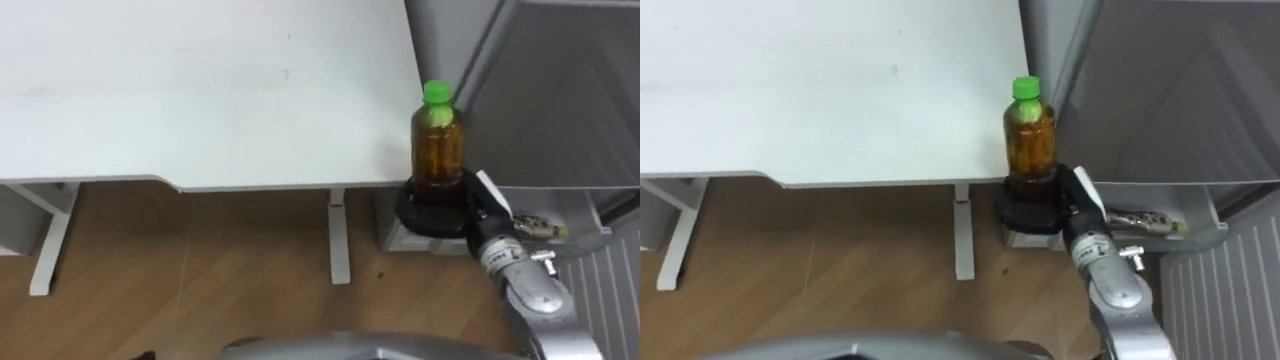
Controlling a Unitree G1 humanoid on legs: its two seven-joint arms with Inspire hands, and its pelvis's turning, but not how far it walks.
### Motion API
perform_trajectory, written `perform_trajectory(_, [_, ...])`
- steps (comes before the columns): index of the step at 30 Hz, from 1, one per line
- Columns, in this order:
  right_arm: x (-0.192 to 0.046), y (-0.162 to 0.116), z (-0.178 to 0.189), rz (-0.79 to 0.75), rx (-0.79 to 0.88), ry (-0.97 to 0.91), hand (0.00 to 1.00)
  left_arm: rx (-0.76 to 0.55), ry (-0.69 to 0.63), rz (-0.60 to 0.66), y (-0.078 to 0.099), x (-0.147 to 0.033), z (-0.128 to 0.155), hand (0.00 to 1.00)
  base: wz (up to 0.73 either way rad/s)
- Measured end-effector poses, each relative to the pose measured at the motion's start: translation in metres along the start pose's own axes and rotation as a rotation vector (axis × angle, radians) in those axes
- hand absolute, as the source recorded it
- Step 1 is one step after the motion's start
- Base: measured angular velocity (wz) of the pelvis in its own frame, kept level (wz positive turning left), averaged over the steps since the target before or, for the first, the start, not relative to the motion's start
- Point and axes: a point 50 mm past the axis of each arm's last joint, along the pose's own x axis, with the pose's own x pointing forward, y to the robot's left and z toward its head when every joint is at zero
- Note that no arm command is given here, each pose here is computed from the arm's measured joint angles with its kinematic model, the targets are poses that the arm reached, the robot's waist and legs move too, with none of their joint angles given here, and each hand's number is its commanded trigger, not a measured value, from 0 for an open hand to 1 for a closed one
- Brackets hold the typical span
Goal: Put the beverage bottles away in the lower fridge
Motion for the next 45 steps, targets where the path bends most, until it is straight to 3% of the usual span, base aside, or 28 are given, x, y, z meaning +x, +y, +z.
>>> perform_trajectory(5, [0.000,-0.017,0.033,-0.162,-0.071,-0.207,1.00,0.047,-0.009,-0.107,-0.009,0.003,0.003,0.00,-0.11])
perform_trajectory(11, [0.002,-0.022,0.044,-0.271,-0.082,-0.277,1.00,0.109,0.002,-0.223,-0.019,0.005,0.003,0.00,-0.18])
perform_trajectory(17, [-0.007,-0.035,0.066,-0.411,-0.047,-0.413,1.00,0.164,-0.004,-0.372,-0.031,0.004,0.007,0.00,-0.01])
perform_trajectory(22, [-0.013,-0.043,0.072,-0.500,0.061,-0.474,1.00,0.171,-0.016,-0.426,-0.037,0.003,0.011,0.00,-0.04])
perform_trajectory(37, [-0.009,-0.052,0.021,-0.668,0.447,-0.222,1.00,0.211,0.012,-0.534,-0.042,0.001,0.007,0.00,-0.06])
perform_trajectory(45, [-0.007,-0.052,-0.027,-0.740,0.744,0.016,1.00,0.195,-0.025,-0.549,-0.047,0.000,0.016,0.00,0.00])
